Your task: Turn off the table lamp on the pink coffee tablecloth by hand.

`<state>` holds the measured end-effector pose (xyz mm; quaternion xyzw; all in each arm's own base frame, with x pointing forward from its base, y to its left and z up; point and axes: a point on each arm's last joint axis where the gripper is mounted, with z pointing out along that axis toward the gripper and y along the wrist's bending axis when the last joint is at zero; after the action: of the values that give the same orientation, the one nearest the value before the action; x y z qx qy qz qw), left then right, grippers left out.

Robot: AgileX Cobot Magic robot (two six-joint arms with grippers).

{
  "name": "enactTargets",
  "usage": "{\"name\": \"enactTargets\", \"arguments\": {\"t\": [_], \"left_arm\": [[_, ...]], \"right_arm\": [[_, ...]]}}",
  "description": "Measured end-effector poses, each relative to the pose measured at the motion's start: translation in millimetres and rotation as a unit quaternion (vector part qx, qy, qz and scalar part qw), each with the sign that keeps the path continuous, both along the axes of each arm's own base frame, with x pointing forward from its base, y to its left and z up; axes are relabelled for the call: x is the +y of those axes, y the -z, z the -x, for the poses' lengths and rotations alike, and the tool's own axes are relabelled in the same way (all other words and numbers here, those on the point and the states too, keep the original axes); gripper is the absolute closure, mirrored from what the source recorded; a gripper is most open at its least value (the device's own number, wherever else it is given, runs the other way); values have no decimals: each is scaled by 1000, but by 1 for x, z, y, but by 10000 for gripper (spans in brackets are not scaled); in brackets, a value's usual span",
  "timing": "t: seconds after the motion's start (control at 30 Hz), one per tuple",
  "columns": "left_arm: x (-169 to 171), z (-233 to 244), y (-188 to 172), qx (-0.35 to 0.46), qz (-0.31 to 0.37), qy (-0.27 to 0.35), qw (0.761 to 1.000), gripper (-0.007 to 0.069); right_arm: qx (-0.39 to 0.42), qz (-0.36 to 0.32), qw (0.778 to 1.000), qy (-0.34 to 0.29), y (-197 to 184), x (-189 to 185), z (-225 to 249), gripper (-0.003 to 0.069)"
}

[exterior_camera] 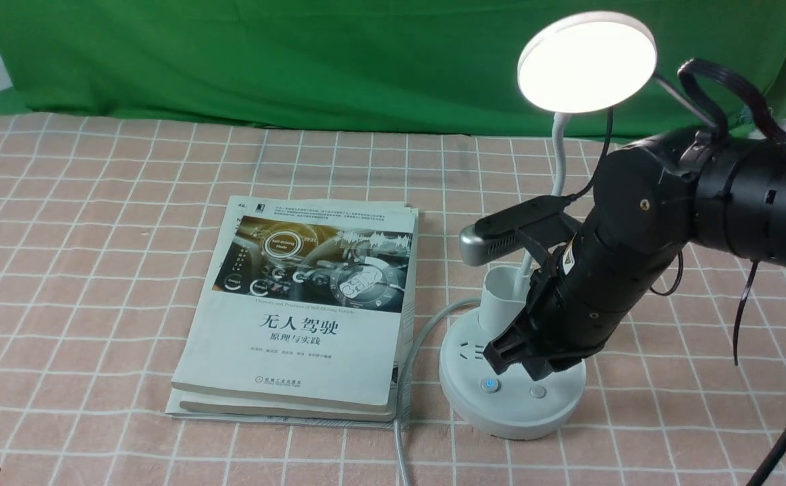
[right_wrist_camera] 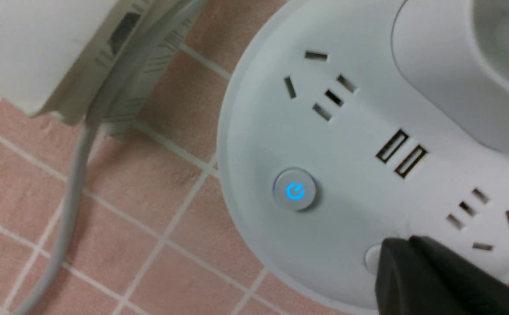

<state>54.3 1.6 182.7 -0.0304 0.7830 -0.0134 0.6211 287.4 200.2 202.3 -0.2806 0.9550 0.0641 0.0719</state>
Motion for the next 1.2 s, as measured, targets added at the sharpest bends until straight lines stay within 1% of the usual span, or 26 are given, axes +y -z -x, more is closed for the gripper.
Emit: {"name": "enactTargets", "arguments": {"t": [0.13, 0.3, 0.47, 0.67, 0.77, 0.87, 1.03, 1.2], "left_arm": [[0, 0, 0, 0, 0, 0, 1000, 619], [0, 0, 0, 0, 0, 0, 1000, 619], [0, 0, 0, 0, 0, 0, 1000, 619], [0, 0, 0, 0, 0, 0, 1000, 619], [0, 0, 0, 0, 0, 0, 1000, 619], [0, 0, 0, 0, 0, 0, 1000, 619], [0, 0, 0, 0, 0, 0, 1000, 619], [0, 0, 0, 0, 0, 0, 1000, 619]], "right_arm": [[23, 16, 1000, -1, 19, 2, -4, 612], [22, 16, 1000, 0, 20, 3, -4, 608], [14, 9, 1000, -1, 4, -1, 1, 606], [-17, -14, 1000, -1, -45, -13, 20, 606], [-25, -21, 999, 6, -57, -23, 35, 606], [-29, -25, 999, 9, -63, -32, 49, 606], [-34, -29, 999, 13, -68, -56, 85, 606], [-37, -33, 999, 14, -74, -71, 108, 601]]}}
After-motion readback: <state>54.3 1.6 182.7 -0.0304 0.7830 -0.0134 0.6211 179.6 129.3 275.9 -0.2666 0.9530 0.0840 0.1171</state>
